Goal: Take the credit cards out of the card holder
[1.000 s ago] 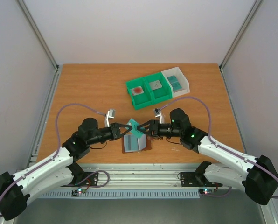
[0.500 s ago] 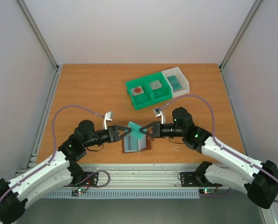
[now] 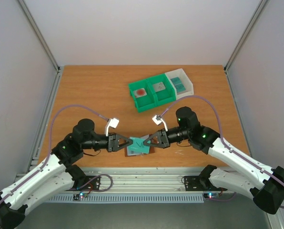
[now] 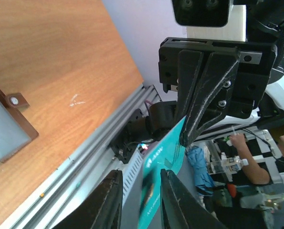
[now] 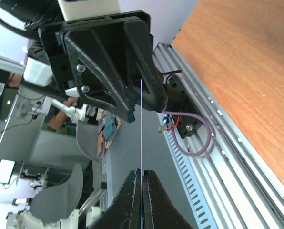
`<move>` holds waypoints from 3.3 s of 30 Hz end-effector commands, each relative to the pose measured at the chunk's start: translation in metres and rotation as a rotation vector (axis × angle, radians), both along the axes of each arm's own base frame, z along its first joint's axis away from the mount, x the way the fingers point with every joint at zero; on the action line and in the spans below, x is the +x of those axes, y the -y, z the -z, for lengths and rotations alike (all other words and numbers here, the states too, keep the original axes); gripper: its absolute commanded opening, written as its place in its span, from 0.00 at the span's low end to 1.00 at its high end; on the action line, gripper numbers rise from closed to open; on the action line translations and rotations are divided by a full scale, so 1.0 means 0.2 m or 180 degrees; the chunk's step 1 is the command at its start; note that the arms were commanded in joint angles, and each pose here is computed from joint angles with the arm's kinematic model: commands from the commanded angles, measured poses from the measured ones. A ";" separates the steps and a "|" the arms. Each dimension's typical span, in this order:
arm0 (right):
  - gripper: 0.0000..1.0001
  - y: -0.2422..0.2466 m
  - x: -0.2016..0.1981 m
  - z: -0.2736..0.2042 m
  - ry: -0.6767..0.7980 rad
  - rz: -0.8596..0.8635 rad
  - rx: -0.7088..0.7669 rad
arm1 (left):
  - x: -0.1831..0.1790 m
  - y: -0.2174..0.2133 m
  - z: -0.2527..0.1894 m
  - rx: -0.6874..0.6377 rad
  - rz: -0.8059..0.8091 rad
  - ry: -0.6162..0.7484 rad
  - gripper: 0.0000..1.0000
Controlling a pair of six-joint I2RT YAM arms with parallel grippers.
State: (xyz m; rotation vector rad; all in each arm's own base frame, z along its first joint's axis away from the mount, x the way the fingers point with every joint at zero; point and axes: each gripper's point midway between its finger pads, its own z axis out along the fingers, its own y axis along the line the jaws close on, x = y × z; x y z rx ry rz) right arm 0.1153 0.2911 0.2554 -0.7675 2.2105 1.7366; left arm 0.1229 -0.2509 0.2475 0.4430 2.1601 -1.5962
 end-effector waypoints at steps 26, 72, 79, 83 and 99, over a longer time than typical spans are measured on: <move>0.65 0.02 0.29 -0.09 -0.0546 0.1339 0.0423 | 0.24 -0.05 -0.12 -0.0565 -0.0927 0.0174 0.00; 0.02 -0.12 0.56 -0.04 -0.1064 0.1799 0.1365 | 0.53 -0.12 -0.12 -0.0822 -0.1929 -0.0018 0.00; 0.01 -0.10 0.55 0.01 -0.1020 0.1852 0.1253 | 0.50 -0.13 -0.09 -0.0696 -0.1894 -0.0038 0.43; 0.01 -0.07 0.59 0.01 -0.0863 0.1844 0.1119 | 0.48 -0.15 -0.06 -0.0491 -0.1900 -0.0084 0.74; 0.01 0.39 1.06 0.16 -0.0334 0.2546 -0.0170 | 0.44 -0.20 0.15 0.0754 -0.1718 0.0015 0.99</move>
